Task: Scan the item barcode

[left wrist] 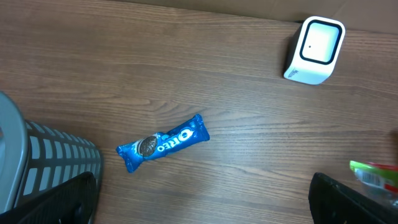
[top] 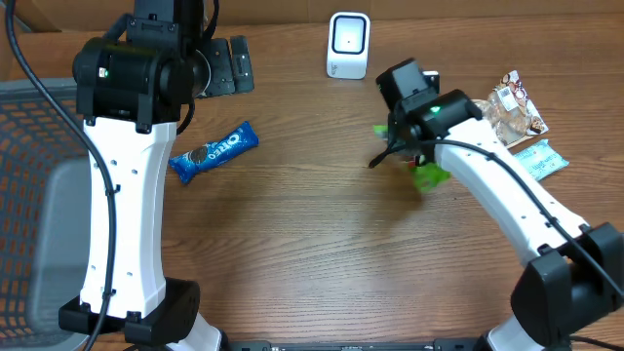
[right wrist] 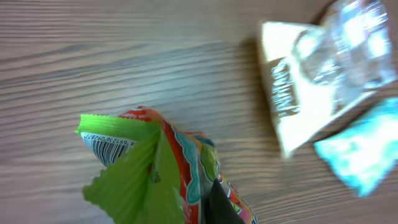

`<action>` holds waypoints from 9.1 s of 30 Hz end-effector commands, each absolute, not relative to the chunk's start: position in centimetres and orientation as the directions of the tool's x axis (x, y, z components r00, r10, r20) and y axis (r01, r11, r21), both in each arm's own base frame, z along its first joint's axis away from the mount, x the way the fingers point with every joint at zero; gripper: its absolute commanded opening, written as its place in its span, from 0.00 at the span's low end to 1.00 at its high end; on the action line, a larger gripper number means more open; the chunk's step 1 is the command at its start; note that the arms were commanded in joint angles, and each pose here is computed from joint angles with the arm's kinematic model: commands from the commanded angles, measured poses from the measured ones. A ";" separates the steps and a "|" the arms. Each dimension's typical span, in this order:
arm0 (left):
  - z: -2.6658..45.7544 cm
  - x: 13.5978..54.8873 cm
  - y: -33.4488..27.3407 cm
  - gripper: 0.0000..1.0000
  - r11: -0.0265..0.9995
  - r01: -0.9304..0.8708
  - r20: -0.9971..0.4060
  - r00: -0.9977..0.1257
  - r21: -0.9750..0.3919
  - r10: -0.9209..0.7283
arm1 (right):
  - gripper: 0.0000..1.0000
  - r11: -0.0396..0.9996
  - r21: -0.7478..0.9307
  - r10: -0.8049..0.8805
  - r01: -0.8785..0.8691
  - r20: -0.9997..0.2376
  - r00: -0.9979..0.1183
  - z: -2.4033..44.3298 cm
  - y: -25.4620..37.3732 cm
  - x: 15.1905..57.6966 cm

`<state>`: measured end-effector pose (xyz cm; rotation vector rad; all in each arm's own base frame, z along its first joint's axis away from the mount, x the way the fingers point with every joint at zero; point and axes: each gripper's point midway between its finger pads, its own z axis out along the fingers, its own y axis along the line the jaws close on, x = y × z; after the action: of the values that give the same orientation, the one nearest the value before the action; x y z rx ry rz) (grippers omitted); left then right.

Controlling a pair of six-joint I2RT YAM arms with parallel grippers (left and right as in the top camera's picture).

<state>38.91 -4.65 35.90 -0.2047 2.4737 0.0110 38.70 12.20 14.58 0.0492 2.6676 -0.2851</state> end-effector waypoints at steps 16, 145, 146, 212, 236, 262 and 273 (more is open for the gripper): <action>35.9 39.0 -4.5 1.00 0.990 -0.143 -0.616 -0.778 -0.021 -0.126 | 0.04 0.916 -0.392 -0.238 -0.087 -0.356 -0.904 8.7 19.4 35.4; 35.9 39.0 -4.5 1.00 0.990 -0.143 -0.616 -0.778 -0.022 -0.126 | 0.04 0.993 0.122 0.027 0.008 -0.151 -0.988 6.9 17.1 35.2; 35.9 39.0 -4.5 1.00 0.990 -0.143 -0.615 -0.778 -0.021 -0.126 | 0.04 0.989 0.145 0.033 0.002 -0.208 -0.978 8.8 17.8 36.9; 35.9 39.0 -4.5 1.00 0.990 -0.143 -0.616 -0.778 -0.021 -0.126 | 0.04 0.801 -0.599 -0.583 0.023 -0.787 -0.201 17.1 17.4 62.8; 35.9 39.0 -4.5 1.00 0.990 -0.143 -0.616 -0.778 -0.022 -0.126 | 0.04 0.797 -0.602 -0.599 -0.058 -0.774 -0.207 15.6 17.1 63.3; 35.9 39.0 -4.5 1.00 0.990 -0.143 -0.615 -0.778 -0.021 -0.126 | 0.04 0.837 -0.530 -0.544 -0.138 -0.773 -0.328 20.0 25.4 54.3; 35.9 39.0 -4.5 1.00 0.990 -0.143 -0.616 -0.778 -0.021 -0.126 | 0.04 0.925 0.025 -0.230 -0.379 -0.757 -0.612 24.0 28.6 41.7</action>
<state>38.92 -4.64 35.89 -0.2049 2.4736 0.0115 44.50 28.07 18.14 -0.6582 2.2138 -0.1396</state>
